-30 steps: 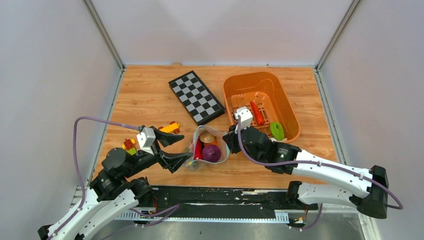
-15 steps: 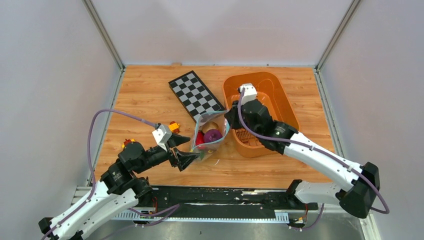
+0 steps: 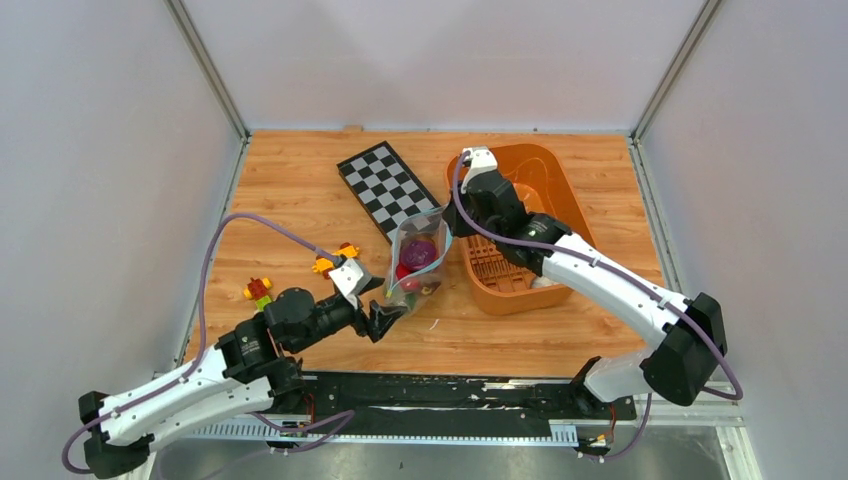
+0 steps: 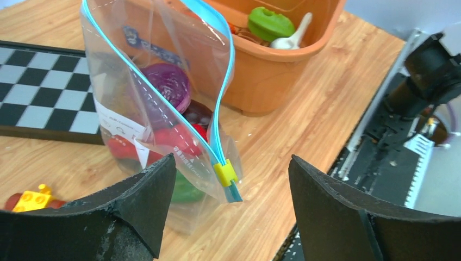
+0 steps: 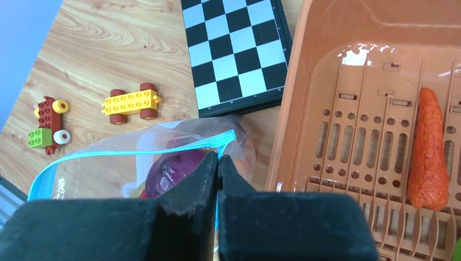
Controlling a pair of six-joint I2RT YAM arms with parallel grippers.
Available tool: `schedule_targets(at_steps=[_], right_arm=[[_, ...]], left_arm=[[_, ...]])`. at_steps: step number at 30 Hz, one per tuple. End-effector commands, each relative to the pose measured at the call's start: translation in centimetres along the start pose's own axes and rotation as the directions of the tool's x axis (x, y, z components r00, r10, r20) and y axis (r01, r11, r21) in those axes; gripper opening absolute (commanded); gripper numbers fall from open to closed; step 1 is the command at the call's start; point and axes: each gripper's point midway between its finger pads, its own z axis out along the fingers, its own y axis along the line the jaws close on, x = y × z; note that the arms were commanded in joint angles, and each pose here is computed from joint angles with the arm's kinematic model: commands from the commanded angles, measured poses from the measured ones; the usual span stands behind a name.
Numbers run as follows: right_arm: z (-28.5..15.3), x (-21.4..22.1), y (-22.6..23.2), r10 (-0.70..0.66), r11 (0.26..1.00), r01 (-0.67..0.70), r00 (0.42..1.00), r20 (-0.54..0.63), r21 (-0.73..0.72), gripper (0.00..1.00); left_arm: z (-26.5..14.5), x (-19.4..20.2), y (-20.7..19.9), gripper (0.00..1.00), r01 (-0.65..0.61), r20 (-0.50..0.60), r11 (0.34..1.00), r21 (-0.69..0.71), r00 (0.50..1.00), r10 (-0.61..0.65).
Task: Place the food in the zip-top bag and seal the zipper
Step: Adjust the zipper food storage bag at the center of the board.
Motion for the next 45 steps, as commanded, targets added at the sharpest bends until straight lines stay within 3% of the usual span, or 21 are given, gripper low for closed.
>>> schedule_targets(at_steps=[1,7,10,15,26,29,32,33,35,36,40,45], right_arm=[[-0.3,-2.7,0.9,-0.007,0.999,0.009,0.999,0.039,-0.032,0.0],[-0.5,-3.0,1.1,-0.006,0.999,0.008,0.999,0.039,-0.047,0.0],[-0.7,-3.0,1.0,-0.012,0.999,0.014,0.999,0.034,-0.048,0.0],[-1.0,-2.4,1.1,-0.021,0.998,0.022,1.0,0.018,-0.067,0.0],[-3.5,-2.3,0.3,-0.009,0.998,0.011,0.999,0.042,-0.063,0.0],[-4.8,-1.9,0.2,-0.014,0.996,0.018,0.999,0.051,-0.082,0.01],[-6.6,-1.4,1.6,-0.071,0.974,0.084,0.995,0.071,-0.21,0.08],[-7.2,-0.9,2.4,-0.09,0.958,0.106,0.993,0.072,-0.268,0.19],[-8.6,0.1,3.5,-0.109,0.924,0.125,0.992,0.064,-0.36,0.54],[-9.2,0.5,3.9,-0.105,0.911,0.12,0.993,0.06,-0.395,0.56],[-11.1,3.1,5.2,-0.094,0.848,0.096,0.995,0.03,-0.521,0.54],[-10.7,7.5,6.3,-0.154,0.812,0.071,0.984,-0.095,-0.579,0.31]], left_arm=[[0.3,-1.0,1.3,0.81,-0.062,0.038,0.993,-0.103,0.997,0.066],[1.2,0.6,1.8,0.74,-0.158,-0.03,0.961,-0.227,0.987,0.156],[1.2,0.9,2.1,0.62,-0.185,-0.036,0.944,-0.274,0.983,0.183],[1.1,0.6,2.4,0.31,-0.167,0.0,0.936,-0.309,0.984,0.176],[-1.1,-1.7,2.9,0.0,-0.104,0.086,0.944,-0.312,0.987,0.138],[-2.2,-2.4,3.2,0.0,-0.091,0.099,0.947,-0.308,0.987,0.128],[-3.0,-3.2,2.9,0.0,-0.082,0.11,0.958,-0.276,0.987,0.117],[-3.2,-3.5,2.6,0.0,-0.079,0.117,0.962,-0.26,0.987,0.113],[-3.5,-4.1,2.5,0.0,-0.068,0.12,0.965,-0.255,0.988,0.101],[-3.6,-4.2,2.6,0.0,-0.064,0.118,0.964,-0.259,0.988,0.098],[-4.1,-4.0,3.6,0.0,-0.052,0.07,0.944,-0.325,0.994,0.079],[-5.1,-3.6,6.0,0.0,-0.027,0.04,0.883,-0.468,0.998,0.052]])
